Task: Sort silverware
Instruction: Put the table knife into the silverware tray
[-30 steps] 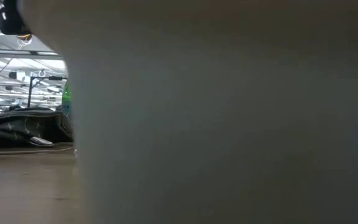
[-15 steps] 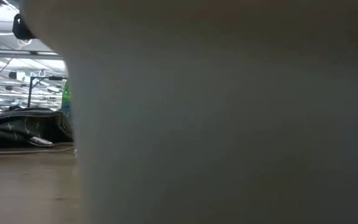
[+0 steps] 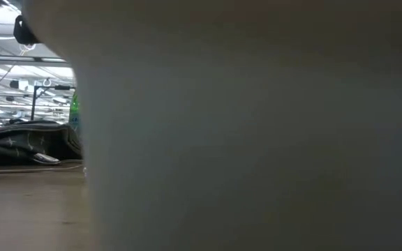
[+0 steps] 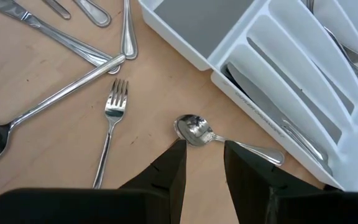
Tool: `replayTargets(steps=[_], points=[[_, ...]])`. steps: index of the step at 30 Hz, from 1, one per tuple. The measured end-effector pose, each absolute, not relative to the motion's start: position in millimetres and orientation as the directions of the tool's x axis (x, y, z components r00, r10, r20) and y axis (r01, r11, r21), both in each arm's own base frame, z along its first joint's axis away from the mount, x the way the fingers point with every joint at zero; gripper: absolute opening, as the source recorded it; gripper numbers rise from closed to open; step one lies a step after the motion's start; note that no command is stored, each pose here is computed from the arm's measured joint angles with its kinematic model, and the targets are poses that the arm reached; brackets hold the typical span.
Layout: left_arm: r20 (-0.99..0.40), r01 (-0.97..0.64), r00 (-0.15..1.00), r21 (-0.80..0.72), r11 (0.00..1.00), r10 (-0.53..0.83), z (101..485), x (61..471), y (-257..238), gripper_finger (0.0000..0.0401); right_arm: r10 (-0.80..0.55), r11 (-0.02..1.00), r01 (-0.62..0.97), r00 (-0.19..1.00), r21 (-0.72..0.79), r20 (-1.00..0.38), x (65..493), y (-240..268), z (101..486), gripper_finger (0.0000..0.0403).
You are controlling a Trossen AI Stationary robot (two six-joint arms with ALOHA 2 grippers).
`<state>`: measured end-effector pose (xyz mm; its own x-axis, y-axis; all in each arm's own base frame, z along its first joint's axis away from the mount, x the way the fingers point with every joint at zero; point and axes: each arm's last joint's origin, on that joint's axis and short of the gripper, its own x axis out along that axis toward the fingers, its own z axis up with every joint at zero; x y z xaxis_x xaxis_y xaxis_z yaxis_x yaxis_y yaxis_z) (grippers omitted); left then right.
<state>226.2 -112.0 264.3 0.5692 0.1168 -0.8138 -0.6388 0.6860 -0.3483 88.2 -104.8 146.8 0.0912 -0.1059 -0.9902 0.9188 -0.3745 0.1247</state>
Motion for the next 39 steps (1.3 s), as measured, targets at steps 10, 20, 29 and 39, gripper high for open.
replayTargets(steps=[10,20,29,39], points=[[-0.814,-0.639,0.569,-0.348,0.686,0.117,264.3,226.2,-112.0,0.0098,-0.127,-0.326,0.934,0.11,0.146,-0.986,88.1,-104.5,149.3,0.0106],[-0.814,-0.639,0.569,-0.349,0.686,0.116,264.3,226.2,-112.0,0.0098,-0.153,-0.292,0.941,0.132,0.173,-0.979,86.5,-102.4,153.9,0.0106],[-0.814,-0.639,0.569,-0.349,0.686,0.116,264.3,226.1,-112.0,0.0098,-0.144,-0.259,0.951,0.137,0.171,-0.98,86.8,-102.4,153.5,0.0106],[-0.814,-0.639,0.569,-0.348,0.686,0.117,264.3,226.1,-112.0,0.0098,-0.161,-0.236,0.954,0.15,0.186,-0.975,88.3,-104.2,153.6,0.0106]])
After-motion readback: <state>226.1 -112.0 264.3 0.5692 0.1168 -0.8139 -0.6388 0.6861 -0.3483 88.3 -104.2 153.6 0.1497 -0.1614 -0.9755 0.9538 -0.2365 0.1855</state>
